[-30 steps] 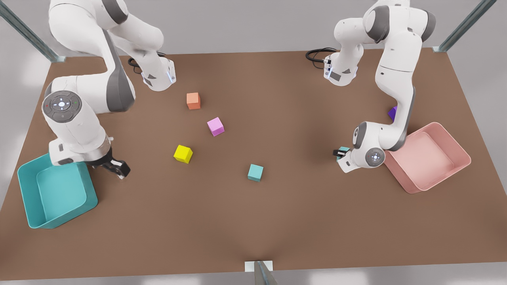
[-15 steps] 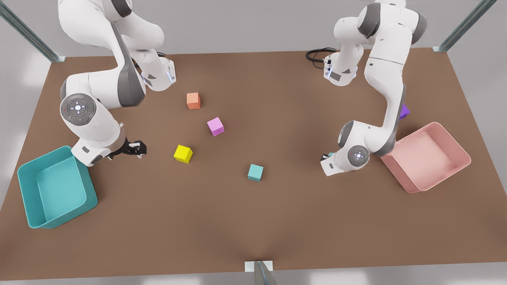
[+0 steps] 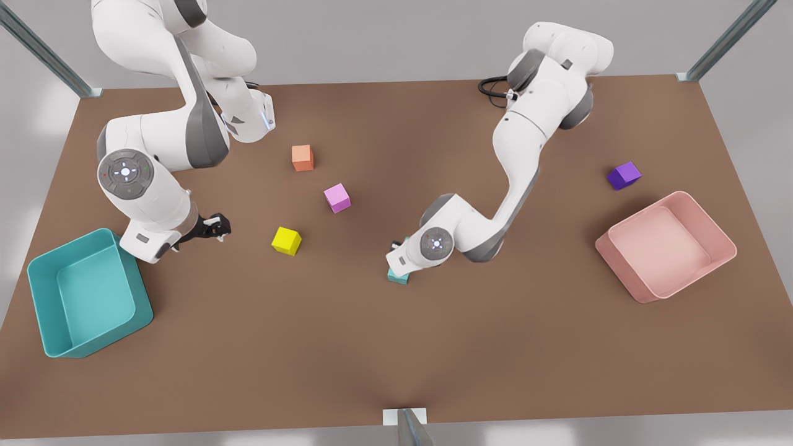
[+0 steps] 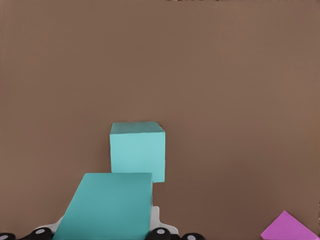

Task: Stack the two blue cubes on top of each other

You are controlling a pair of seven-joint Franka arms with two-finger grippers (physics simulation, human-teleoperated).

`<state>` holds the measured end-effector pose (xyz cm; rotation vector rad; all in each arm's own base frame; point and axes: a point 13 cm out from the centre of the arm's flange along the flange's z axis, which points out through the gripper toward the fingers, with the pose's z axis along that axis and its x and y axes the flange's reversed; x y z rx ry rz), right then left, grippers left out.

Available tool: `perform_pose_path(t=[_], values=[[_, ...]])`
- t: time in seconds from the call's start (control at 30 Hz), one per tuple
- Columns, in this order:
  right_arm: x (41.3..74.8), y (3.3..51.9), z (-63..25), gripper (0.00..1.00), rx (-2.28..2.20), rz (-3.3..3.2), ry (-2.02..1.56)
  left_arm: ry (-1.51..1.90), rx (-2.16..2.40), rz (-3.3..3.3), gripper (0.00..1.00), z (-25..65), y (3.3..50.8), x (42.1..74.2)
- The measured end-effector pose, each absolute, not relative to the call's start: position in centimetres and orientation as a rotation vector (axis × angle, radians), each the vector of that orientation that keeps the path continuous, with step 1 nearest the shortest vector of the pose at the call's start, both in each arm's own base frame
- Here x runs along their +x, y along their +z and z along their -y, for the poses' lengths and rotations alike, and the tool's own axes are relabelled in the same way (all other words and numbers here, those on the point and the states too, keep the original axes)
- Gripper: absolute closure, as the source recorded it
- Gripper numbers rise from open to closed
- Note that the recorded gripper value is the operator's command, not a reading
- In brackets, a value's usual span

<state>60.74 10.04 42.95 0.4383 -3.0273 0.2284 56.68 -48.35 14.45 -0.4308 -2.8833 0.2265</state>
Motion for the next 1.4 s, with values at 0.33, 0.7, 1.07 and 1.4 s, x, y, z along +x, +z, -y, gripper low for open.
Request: perform_pose_path(t=[0.33,0.7,1.07,1.4], values=[[60.6,42.8,-10.0,0.00,0.526,3.001,0.224,0.265,-0.146,2.936,0.38,49.7,13.6,58.5],[60.6,42.4,-10.0,0.00,0.578,2.981,0.220,0.293,0.028,2.956,0.36,50.5,13.3,59.1],[60.6,42.5,-9.9,0.00,0.605,2.973,0.219,0.293,0.106,2.948,0.00,50.8,13.7,59.0],[60.7,42.9,-9.5,0.00,0.605,2.979,0.215,0.094,0.376,2.938,0.00,26.6,33.0,65.5]])
